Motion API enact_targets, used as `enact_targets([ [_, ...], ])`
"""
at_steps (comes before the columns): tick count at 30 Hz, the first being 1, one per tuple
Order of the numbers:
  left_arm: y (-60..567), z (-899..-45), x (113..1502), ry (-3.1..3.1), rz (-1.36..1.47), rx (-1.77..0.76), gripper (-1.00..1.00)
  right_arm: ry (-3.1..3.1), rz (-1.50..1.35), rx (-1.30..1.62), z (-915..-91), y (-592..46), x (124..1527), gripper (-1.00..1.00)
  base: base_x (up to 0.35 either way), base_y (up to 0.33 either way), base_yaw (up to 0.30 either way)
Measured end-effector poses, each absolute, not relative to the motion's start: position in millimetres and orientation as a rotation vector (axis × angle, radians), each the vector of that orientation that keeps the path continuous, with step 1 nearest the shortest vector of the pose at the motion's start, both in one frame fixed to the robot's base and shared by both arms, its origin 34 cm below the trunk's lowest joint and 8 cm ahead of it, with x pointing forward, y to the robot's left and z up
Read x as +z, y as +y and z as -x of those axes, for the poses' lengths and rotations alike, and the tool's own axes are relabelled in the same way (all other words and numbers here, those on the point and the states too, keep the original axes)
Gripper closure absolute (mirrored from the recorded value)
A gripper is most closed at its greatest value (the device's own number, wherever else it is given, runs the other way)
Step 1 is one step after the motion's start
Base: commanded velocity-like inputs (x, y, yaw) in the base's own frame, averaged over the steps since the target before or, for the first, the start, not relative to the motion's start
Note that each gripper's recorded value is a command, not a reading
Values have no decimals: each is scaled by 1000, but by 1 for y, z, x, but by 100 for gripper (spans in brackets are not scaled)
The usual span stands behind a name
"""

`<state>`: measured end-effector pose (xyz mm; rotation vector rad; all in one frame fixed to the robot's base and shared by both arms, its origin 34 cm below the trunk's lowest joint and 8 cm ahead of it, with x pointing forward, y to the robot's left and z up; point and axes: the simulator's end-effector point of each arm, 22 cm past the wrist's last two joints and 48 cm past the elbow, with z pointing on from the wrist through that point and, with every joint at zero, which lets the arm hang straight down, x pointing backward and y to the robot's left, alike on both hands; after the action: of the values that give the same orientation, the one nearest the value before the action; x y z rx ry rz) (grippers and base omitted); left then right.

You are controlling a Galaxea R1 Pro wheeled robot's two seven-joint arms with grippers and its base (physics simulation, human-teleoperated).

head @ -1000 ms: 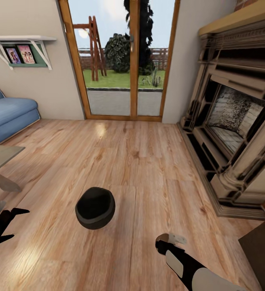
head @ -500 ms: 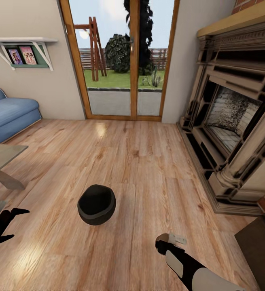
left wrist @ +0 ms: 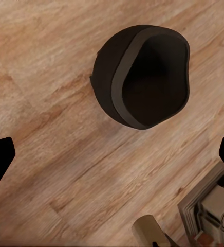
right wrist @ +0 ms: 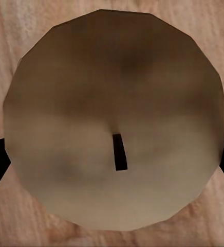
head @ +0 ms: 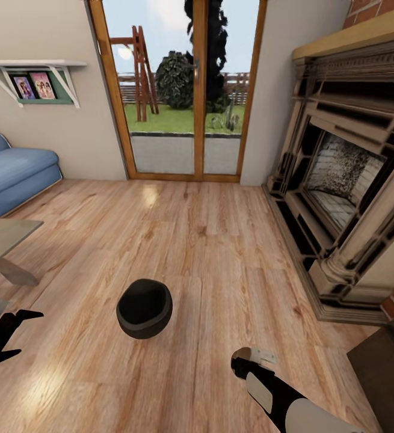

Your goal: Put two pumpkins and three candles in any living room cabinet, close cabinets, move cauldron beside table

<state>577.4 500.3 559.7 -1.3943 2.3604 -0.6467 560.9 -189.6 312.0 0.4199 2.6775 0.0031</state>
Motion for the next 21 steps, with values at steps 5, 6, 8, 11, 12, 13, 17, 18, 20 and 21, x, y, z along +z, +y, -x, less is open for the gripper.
enact_targets([
  [5,496,-581,575,2356,1385,-696,-100,2678,-420,3,-563,-190,323,100,0,0,0],
  [6,496,-582,578,2353,1386,-702,-100,2678,-420,4,-563,-189,325,100,0,0,0],
  [8,497,-584,584,2342,1389,-716,-100,2678,-420,4,-564,-189,329,100,0,0,0],
  [11,497,-585,592,2335,1392,-724,-100,2678,-420,5,-565,-189,335,100,0,0,0],
  [12,497,-586,594,2334,1392,-726,-100,2678,-420,5,-566,-189,337,100,0,0,0],
  [13,497,-586,596,2334,1392,-727,-100,2678,-420,5,-566,-189,340,100,0,0,0],
  [17,497,-588,605,2332,1393,-729,-100,2678,-420,4,-568,-189,348,100,0,0,0],
  [18,497,-588,607,2332,1393,-729,-100,2678,-420,4,-568,-189,350,100,0,0,0],
  [20,497,-589,611,2331,1393,-729,-100,2678,-420,4,-569,-189,354,100,0,0,0],
  [21,498,-590,614,2331,1393,-729,-100,2679,-420,3,-569,-189,356,100,0,0,0],
])
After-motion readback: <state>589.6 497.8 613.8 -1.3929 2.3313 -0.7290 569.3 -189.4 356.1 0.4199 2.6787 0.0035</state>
